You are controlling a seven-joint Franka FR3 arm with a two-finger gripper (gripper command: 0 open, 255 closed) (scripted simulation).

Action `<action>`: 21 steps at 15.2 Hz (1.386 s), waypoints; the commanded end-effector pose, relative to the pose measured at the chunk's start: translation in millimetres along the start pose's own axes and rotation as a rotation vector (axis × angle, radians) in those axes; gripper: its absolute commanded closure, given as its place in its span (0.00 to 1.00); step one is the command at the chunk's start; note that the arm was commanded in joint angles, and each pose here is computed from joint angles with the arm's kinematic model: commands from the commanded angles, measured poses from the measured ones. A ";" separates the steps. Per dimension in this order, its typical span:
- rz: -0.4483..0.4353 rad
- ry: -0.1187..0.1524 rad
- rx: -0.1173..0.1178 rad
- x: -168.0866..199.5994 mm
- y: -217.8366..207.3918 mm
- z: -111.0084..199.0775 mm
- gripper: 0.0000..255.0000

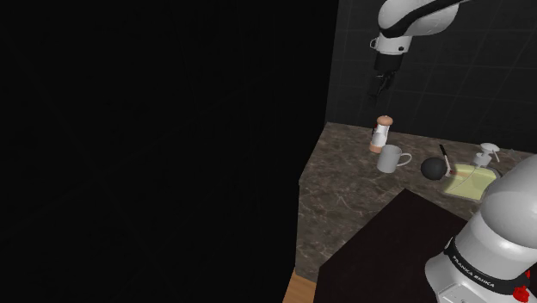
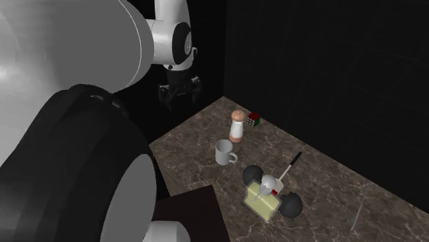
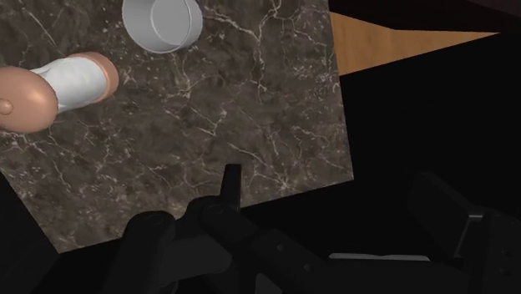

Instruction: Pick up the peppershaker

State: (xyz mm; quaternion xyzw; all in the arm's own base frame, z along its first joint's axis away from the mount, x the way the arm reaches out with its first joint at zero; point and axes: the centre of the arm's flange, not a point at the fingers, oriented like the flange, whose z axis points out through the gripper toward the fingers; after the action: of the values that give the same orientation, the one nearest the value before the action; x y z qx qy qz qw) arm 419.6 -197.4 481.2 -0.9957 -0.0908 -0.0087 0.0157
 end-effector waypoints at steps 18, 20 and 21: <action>-0.005 -0.087 -0.022 34.8 218.5 111.2 0.00; -0.006 -0.096 -0.025 37.9 241.7 123.0 0.00; -0.006 -0.101 -0.026 39.4 253.4 128.9 0.00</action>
State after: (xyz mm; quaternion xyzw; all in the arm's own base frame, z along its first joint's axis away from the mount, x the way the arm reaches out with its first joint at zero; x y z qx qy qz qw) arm 503.9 -422.3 356.4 -0.9949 -0.0937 0.0379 -0.0011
